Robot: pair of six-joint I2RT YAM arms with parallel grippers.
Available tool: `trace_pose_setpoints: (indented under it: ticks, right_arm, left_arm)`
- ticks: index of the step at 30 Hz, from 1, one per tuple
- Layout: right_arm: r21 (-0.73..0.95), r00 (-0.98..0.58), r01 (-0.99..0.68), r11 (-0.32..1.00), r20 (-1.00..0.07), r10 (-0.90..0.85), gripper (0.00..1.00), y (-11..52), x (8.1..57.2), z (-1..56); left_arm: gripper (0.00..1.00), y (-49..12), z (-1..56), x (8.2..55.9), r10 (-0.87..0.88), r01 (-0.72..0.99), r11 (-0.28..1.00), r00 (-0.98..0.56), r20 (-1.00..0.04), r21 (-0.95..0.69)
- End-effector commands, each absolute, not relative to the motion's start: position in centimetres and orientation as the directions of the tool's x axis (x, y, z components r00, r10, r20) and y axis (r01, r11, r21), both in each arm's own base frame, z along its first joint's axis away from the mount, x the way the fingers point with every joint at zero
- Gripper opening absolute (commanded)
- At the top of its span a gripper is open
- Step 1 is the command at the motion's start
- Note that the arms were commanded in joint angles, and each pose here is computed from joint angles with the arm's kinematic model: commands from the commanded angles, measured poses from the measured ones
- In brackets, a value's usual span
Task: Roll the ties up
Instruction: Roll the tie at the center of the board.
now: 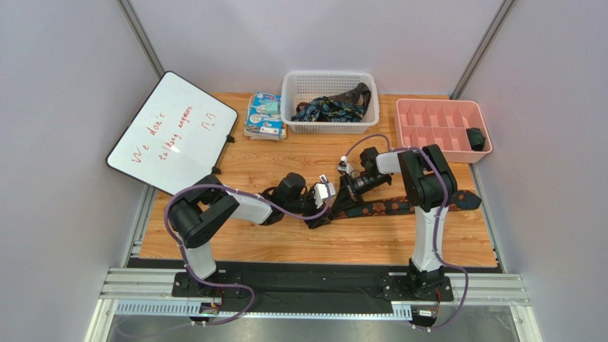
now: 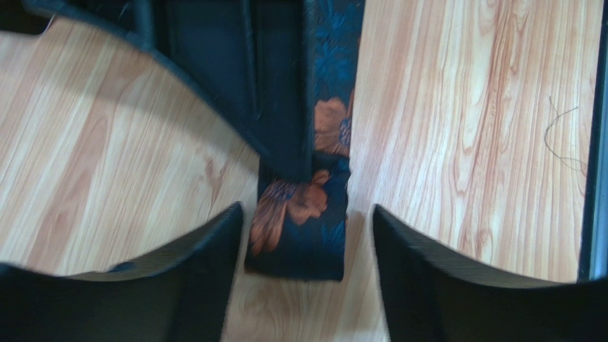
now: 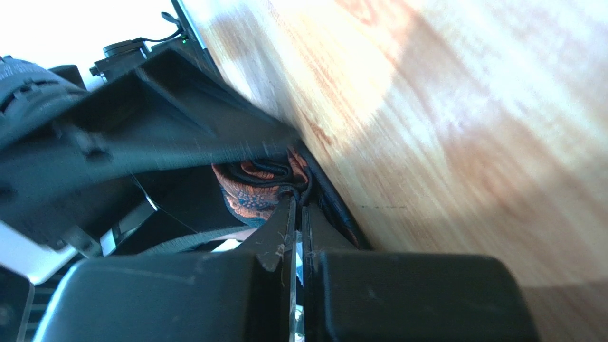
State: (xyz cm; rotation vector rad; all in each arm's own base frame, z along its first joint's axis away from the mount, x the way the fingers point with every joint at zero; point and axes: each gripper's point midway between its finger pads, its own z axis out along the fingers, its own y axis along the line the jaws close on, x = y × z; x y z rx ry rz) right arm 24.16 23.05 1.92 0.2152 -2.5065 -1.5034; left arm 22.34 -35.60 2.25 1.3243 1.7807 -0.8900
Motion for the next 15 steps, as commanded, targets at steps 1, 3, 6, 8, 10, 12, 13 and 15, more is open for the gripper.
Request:
trace_pose_setpoints:
  ticks: [1,3,6,8,10,12,13,15]
  right_arm:
    - [0.706,-0.939,0.094,0.702,0.298,-0.174,0.00,20.2,21.9,-3.3]
    - [0.726,-0.940,0.098,0.680,0.292,-0.177,0.00,20.6,22.2,-2.8]
    - [0.789,-0.949,0.085,0.609,0.250,-0.192,0.14,21.3,23.2,-1.0]
    - [0.817,-0.961,0.065,0.574,0.206,-0.184,0.34,21.2,24.2,0.7]
    - [0.834,-0.972,0.047,0.549,0.164,-0.166,0.44,20.9,25.2,2.1]
    - [0.852,-0.980,0.016,0.524,0.116,-0.159,0.51,20.9,25.9,3.9]
    - [0.858,-0.982,0.015,0.514,0.111,-0.155,0.53,20.9,26.0,4.5]
    - [0.879,-0.983,0.001,0.477,0.087,-0.159,0.54,21.3,26.0,6.0]
  left_arm:
    - [0.62,-37.2,1.7,22.4,0.454,0.983,0.175,-0.136,-0.880,-0.062]
    - [0.40,-36.4,1.0,22.8,0.516,0.983,0.181,-0.128,-0.847,-0.039]
    - [0.27,-34.7,0.5,23.2,0.635,0.984,0.173,-0.084,-0.768,0.035]
    - [0.25,-33.4,0.2,22.9,0.708,0.989,0.138,-0.059,-0.704,0.056]
    - [0.24,-32.8,0.4,23.0,0.741,0.989,0.127,-0.047,-0.670,0.071]
    - [0.25,-32.1,0.4,22.1,0.779,0.993,0.109,-0.063,-0.624,0.036]
    - [0.26,-32.3,0.7,22.2,0.777,0.993,0.109,-0.060,-0.626,0.040]
    - [0.28,-33.0,0.7,21.5,0.817,0.996,0.080,-0.047,-0.574,0.032]
